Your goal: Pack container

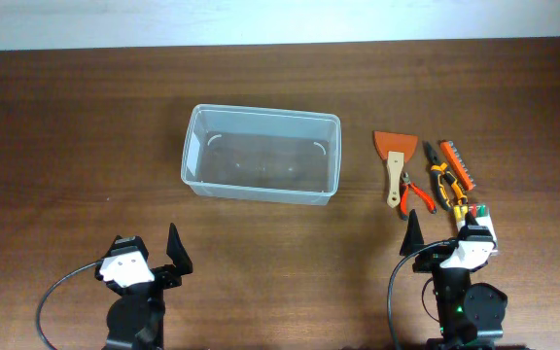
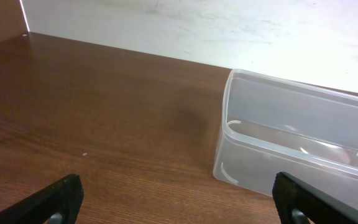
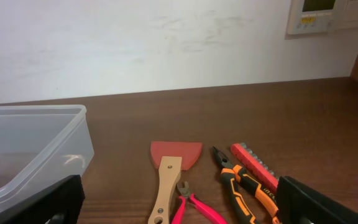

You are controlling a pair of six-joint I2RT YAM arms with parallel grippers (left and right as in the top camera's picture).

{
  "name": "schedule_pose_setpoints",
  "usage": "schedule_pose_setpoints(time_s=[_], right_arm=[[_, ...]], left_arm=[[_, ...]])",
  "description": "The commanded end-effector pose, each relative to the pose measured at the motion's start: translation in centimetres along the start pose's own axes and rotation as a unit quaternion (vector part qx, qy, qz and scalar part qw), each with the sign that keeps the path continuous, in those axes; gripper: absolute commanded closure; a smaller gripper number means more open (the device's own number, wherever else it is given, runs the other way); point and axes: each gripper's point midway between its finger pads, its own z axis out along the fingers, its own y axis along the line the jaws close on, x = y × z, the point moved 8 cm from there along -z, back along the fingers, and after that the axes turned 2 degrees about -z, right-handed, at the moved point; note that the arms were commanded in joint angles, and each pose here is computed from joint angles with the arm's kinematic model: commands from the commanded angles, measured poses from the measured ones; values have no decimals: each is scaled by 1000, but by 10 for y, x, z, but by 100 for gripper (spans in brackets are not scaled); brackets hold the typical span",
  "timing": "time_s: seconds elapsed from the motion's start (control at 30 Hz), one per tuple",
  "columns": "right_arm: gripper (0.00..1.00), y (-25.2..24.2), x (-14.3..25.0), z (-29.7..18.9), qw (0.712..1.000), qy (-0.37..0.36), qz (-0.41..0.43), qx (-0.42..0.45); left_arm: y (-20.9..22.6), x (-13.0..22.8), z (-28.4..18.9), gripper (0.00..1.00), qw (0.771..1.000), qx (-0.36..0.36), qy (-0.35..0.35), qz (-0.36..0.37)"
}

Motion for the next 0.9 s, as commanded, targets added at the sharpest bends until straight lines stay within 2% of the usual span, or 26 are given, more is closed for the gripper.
schedule_pose_setpoints(time_s=[0.0,0.43,0.6,0.73,0.87], right_arm=[[1,-1,2,0,1000,0,-1,3],[1,-1,2,0,1000,0,-1,3],[1,-1,-8,-1,999,-27,20,1],[1,0,-26,-5,998,-41,42,0],[1,0,-63,-13,999,-29,45,3]], left_arm=[[0,1,0,1,1000,0,-1,5],[0,1,0,1,1000,0,-1,5],[0,1,0,1,1000,0,-1,5],[0,1,0,1,1000,0,-1,4],[0,1,0,1,1000,0,-1,5]])
